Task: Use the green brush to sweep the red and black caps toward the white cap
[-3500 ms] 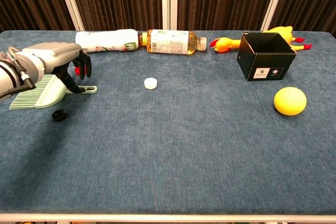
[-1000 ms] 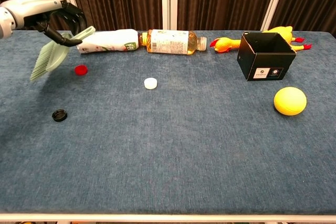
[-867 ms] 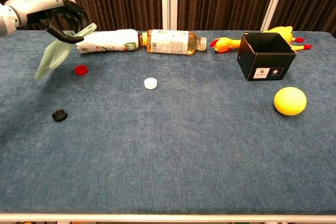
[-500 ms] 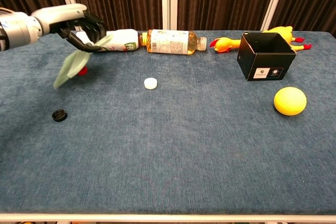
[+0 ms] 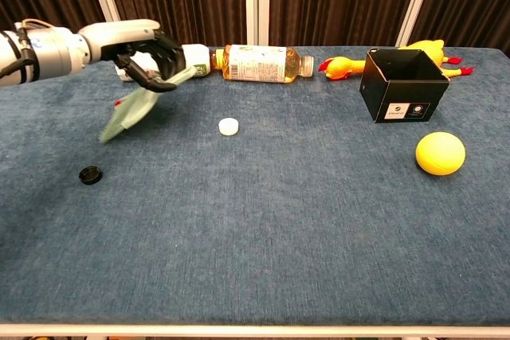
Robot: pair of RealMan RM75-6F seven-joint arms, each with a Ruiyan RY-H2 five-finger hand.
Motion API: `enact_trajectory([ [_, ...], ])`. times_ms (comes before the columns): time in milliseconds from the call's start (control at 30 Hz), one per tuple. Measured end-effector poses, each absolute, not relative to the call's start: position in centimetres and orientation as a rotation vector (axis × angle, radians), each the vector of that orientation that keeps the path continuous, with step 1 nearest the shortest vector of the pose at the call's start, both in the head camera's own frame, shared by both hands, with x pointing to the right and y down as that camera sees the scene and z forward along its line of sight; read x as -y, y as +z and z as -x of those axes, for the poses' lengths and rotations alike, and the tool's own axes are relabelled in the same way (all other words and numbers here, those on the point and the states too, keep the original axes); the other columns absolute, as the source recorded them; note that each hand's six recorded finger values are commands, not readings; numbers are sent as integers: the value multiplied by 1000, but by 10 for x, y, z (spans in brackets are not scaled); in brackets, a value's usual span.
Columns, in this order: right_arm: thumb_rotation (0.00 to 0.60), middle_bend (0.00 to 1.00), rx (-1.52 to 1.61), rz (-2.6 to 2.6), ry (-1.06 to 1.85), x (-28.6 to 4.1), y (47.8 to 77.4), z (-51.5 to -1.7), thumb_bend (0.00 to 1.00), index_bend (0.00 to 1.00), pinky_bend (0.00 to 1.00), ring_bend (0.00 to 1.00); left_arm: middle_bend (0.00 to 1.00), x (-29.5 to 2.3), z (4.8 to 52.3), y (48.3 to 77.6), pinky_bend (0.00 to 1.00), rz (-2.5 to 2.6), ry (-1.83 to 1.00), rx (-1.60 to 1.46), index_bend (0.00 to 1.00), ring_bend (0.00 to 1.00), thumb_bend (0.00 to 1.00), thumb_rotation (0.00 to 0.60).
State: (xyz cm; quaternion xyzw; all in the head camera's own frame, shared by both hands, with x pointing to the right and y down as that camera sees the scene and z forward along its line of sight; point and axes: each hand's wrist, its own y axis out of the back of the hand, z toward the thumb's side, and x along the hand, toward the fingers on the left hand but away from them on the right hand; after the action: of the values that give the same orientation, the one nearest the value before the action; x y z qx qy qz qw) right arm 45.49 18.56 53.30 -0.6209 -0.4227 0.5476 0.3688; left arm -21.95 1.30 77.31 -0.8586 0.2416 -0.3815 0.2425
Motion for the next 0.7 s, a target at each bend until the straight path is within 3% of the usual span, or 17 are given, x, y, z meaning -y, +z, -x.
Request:
enact_trajectory([
  [533, 600, 159, 1092, 1591, 1392, -186, 530, -454, 238, 29, 21, 0, 622, -37, 151, 755, 344, 2507, -830, -537, 539, 431, 414, 600],
  [700, 600, 159, 1096, 1588, 1389, -186, 529, -456, 238, 29, 21, 0, 623, -29, 146, 739, 344, 2462, -786, -522, 539, 431, 414, 600],
])
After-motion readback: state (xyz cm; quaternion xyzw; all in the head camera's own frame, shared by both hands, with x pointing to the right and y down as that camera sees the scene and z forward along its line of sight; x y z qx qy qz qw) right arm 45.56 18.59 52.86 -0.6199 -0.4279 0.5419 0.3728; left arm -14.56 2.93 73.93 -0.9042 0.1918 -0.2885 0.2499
